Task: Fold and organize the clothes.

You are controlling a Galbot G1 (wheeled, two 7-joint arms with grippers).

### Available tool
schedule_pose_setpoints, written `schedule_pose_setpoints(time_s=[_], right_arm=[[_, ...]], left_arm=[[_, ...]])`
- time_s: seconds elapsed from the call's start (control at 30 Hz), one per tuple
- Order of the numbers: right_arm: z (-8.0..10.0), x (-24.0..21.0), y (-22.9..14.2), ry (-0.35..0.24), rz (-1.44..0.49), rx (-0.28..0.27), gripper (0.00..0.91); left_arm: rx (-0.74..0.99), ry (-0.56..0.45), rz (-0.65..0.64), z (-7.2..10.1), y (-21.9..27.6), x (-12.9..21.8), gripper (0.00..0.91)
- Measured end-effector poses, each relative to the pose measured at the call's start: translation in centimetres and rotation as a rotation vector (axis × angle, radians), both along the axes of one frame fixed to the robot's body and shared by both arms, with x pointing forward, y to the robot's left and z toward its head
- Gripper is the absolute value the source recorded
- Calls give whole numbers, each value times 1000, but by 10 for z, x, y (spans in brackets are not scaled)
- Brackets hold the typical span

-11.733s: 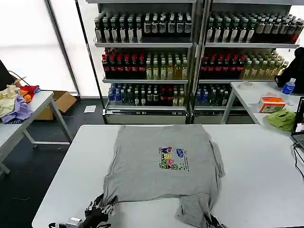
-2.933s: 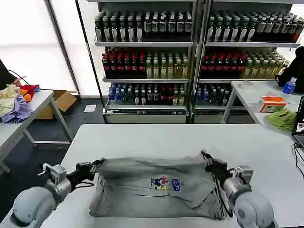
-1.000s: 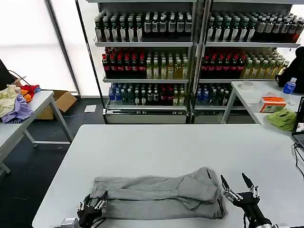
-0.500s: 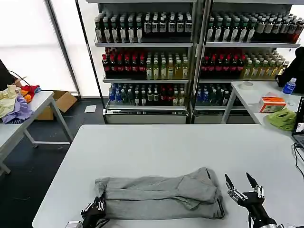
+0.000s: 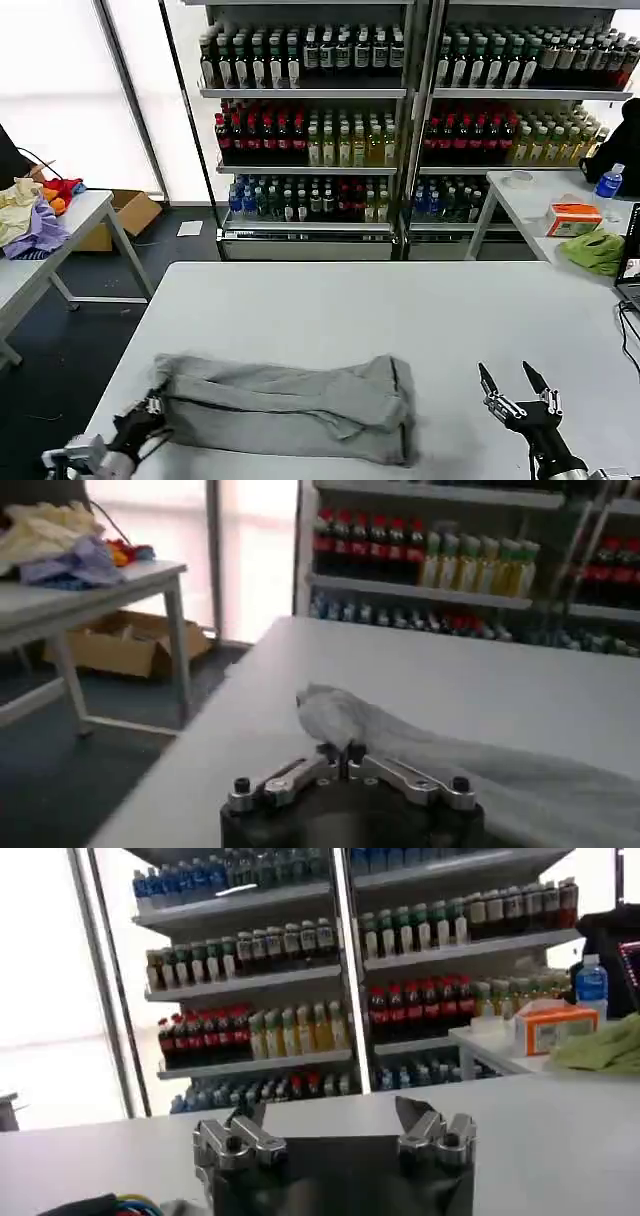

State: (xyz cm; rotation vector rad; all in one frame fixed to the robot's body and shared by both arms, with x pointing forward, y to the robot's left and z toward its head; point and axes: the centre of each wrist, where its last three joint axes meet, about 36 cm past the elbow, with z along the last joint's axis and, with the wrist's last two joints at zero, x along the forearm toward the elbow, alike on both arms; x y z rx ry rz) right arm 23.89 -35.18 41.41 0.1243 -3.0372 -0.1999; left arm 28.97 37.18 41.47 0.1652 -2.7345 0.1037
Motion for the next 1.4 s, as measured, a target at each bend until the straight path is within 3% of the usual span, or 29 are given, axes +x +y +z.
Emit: schedule_pose_setpoints(time_s=[0.2, 0.37, 0.73, 0.9, 1.4], right_arm=[[1, -5, 1, 8, -8, 8, 907], [2, -11, 10, 18, -11, 31, 907], [3, -26, 22, 37, -21, 51, 907], [2, -32, 25, 46, -27, 54, 907], [3, -38, 28, 59, -39, 68, 907]], left_arm=[[47, -44, 68, 32, 65, 17, 10], [7, -85, 95, 56, 88, 26, 10], [-139, -121, -61, 98, 28, 42, 10], [-197, -79, -155, 94, -13, 43, 10], [-260, 81, -408, 49, -110, 19, 10]])
